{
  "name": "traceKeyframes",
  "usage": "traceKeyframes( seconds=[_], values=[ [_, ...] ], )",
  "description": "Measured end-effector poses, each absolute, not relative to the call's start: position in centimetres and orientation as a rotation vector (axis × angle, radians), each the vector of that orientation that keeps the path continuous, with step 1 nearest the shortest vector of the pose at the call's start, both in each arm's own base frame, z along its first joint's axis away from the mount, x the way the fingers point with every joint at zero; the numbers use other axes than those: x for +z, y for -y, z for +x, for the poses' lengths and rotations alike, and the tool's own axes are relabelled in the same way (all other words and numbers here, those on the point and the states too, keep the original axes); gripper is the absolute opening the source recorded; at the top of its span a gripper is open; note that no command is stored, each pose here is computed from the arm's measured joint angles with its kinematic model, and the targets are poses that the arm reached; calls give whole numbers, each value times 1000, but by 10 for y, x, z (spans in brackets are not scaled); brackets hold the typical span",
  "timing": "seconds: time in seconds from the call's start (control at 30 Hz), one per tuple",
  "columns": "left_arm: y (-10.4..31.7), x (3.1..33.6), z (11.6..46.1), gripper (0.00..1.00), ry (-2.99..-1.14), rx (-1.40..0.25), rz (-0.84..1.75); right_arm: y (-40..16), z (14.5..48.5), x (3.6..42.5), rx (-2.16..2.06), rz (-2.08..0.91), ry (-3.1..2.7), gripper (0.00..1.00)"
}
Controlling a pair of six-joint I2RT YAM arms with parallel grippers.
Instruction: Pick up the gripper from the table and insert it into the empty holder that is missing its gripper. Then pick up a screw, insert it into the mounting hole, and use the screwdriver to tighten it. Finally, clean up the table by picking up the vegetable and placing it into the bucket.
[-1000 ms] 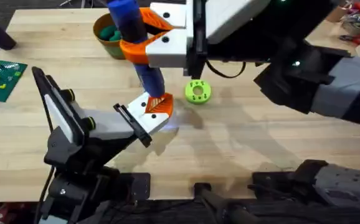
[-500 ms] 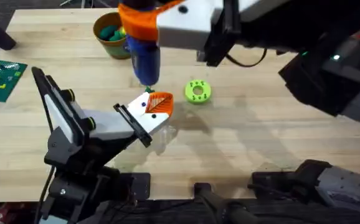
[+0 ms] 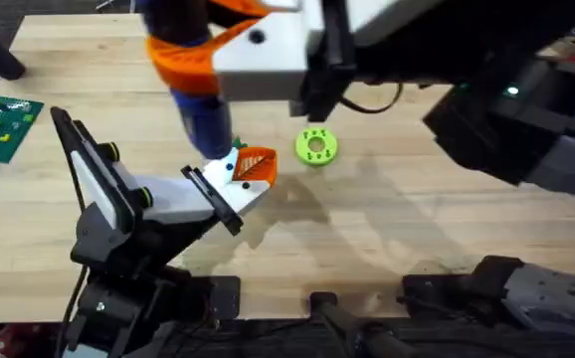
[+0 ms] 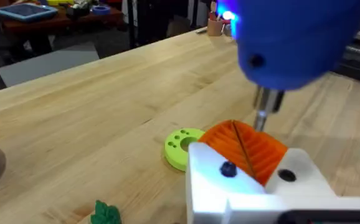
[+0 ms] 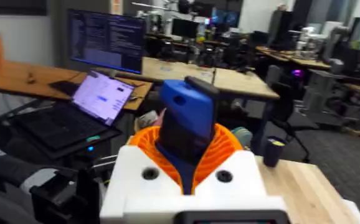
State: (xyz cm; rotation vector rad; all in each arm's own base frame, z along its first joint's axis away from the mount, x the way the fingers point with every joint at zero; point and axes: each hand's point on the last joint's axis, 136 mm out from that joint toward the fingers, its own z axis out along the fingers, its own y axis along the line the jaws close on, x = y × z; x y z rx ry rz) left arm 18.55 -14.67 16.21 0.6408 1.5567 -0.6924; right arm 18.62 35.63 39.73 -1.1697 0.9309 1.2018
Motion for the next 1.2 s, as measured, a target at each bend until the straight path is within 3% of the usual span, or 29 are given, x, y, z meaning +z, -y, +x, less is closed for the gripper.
traceKeyframes(
  seconds=[0.37, 1.2],
  values=[
    [147, 162, 186, 7, -1556, -692, 641, -368, 177, 380, 1275, -1253, -966, 62],
    [147, 162, 185, 7, -1556, -693, 641, -364, 190, 374, 1198, -1268, -934, 62]
  ],
)
